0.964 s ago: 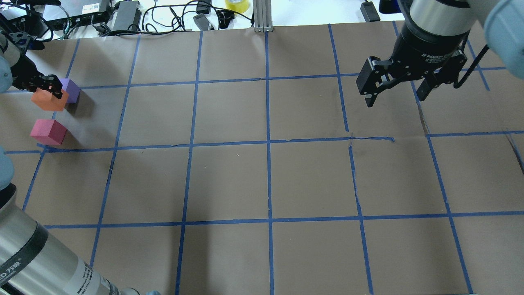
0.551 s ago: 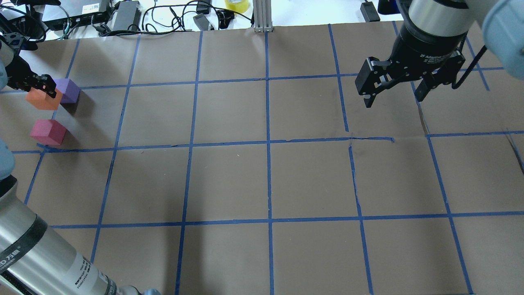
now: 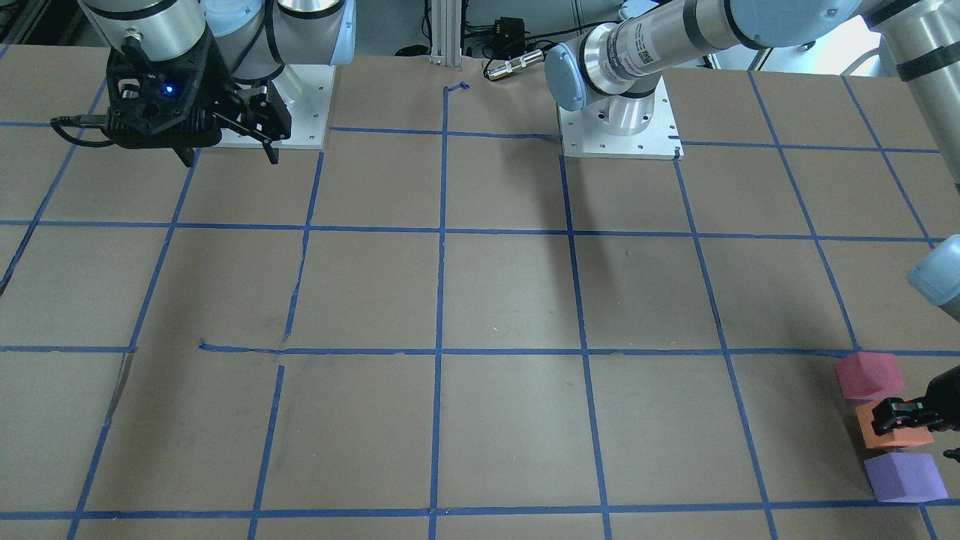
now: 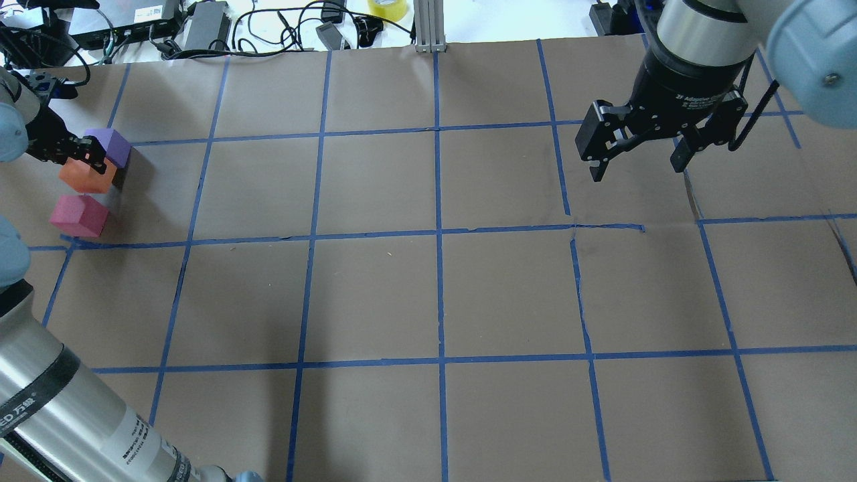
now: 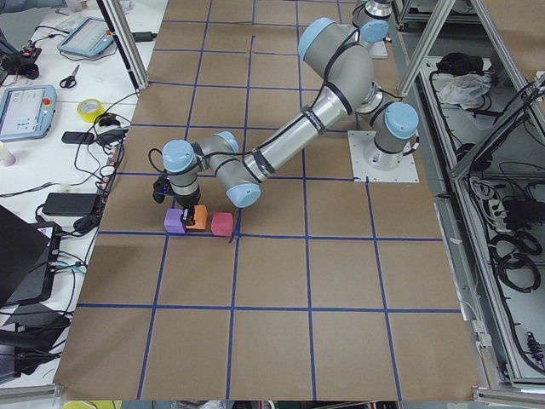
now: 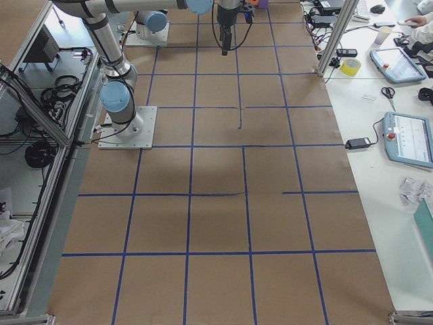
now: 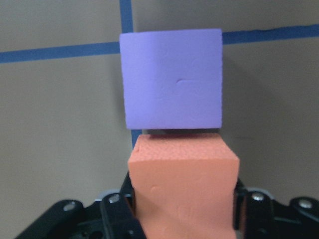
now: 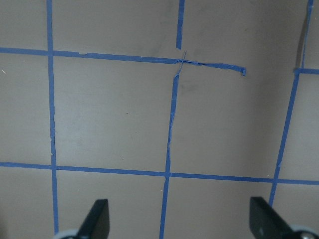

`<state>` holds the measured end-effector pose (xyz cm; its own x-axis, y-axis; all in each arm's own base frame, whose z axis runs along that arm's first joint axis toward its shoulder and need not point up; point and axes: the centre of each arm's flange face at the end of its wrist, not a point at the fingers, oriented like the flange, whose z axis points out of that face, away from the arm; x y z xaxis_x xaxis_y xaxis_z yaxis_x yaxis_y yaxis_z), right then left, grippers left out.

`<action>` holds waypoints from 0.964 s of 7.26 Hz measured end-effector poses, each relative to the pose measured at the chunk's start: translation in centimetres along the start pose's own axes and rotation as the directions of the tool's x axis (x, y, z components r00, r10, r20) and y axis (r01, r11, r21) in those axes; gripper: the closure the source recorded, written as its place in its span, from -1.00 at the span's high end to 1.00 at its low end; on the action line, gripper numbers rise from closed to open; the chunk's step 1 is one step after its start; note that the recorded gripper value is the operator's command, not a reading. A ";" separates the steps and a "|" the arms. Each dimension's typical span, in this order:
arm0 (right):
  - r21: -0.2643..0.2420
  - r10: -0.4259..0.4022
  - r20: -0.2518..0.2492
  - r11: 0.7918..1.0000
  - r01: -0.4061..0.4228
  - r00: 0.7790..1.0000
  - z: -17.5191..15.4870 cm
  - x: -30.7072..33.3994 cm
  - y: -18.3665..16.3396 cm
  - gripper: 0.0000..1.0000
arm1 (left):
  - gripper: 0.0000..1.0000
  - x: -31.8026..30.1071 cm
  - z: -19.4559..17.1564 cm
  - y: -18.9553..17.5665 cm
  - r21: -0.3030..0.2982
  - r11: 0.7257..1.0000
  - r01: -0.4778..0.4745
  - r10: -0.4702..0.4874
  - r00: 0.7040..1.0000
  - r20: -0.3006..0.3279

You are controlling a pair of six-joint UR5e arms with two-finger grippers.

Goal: Arrange blocks in a line
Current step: 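Lower the orange cube between the purple and pink cubes with the left gripper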

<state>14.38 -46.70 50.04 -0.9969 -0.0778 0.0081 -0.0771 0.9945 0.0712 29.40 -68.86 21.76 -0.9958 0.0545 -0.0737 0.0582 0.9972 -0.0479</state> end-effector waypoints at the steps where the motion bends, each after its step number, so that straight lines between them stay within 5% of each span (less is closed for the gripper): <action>1: -0.001 0.002 0.000 1.000 -0.002 1.000 0.0 0.0 0.0 1.00 | -1.00 0.0 0.6 0.0 -0.007 1.000 0.000 0.000 1.000 -0.004; 7: 0.008 -0.006 -0.012 1.000 0.006 1.000 -0.4 0.0 0.3 1.00 | -1.00 -0.5 2.1 0.7 -0.020 1.000 0.003 -0.003 1.000 -0.011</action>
<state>14.40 -46.41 50.47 -0.9962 -0.0846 0.0196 -0.0832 0.9945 0.0630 30.03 -68.32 19.70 -0.9967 0.0524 -0.0626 0.0542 0.9981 -0.0282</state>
